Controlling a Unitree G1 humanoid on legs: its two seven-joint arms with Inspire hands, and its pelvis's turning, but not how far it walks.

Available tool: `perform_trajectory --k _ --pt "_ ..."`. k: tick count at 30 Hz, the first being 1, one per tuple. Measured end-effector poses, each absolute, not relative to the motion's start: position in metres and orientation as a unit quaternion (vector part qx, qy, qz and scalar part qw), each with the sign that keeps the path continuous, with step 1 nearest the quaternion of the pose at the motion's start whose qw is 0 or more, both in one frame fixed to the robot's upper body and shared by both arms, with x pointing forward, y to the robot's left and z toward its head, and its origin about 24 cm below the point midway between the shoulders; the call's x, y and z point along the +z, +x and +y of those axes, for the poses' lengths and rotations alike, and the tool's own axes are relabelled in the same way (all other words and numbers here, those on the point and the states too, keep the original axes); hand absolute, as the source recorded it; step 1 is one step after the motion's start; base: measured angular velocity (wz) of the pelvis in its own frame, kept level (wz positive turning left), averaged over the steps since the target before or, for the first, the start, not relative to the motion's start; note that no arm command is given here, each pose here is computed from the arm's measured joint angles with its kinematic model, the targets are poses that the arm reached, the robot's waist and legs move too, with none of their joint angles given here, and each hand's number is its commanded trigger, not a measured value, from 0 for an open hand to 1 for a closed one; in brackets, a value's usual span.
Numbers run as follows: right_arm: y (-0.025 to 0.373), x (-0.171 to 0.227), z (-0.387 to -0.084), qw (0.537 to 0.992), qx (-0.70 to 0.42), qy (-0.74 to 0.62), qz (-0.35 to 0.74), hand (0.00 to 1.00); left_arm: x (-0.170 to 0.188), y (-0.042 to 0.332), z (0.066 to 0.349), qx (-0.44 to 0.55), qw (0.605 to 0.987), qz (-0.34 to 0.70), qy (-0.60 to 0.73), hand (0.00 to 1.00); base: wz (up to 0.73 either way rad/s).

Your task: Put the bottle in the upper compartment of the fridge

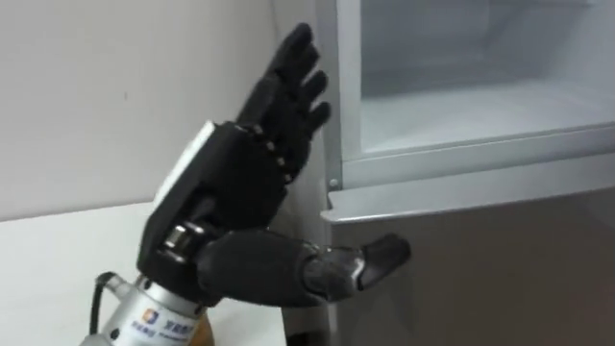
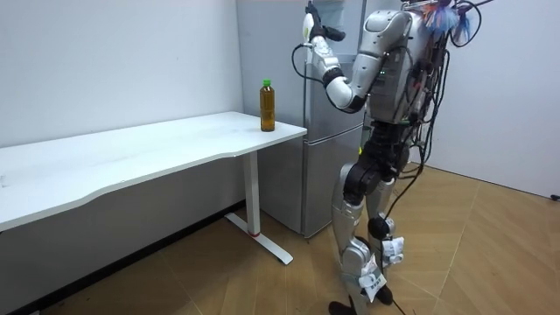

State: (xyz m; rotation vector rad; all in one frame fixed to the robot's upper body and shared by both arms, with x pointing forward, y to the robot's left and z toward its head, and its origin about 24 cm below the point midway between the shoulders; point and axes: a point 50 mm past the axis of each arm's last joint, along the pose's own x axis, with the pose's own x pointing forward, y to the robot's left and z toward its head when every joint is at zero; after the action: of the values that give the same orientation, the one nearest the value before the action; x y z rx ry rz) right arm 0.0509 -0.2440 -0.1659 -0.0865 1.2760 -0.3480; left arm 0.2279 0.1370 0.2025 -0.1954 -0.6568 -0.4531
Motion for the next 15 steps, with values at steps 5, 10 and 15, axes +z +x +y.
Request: perform_trajectory --k 5,10,15 --pt "0.043 -0.166 -0.246 0.79 -0.17 -0.045 0.587 0.0 0.21 0.223 0.164 -0.14 0.918 -0.359 -0.091 0.0 0.07" --pt "0.04 -0.166 -0.246 0.787 -0.175 -0.047 0.589 0.0 0.216 0.217 0.183 -0.069 0.915 -0.391 -0.073 0.0 0.12" --pt "0.04 -0.165 -0.246 0.793 -0.173 -0.044 0.583 0.0 0.219 0.206 0.207 0.019 0.908 -0.413 -0.074 0.0 0.08"
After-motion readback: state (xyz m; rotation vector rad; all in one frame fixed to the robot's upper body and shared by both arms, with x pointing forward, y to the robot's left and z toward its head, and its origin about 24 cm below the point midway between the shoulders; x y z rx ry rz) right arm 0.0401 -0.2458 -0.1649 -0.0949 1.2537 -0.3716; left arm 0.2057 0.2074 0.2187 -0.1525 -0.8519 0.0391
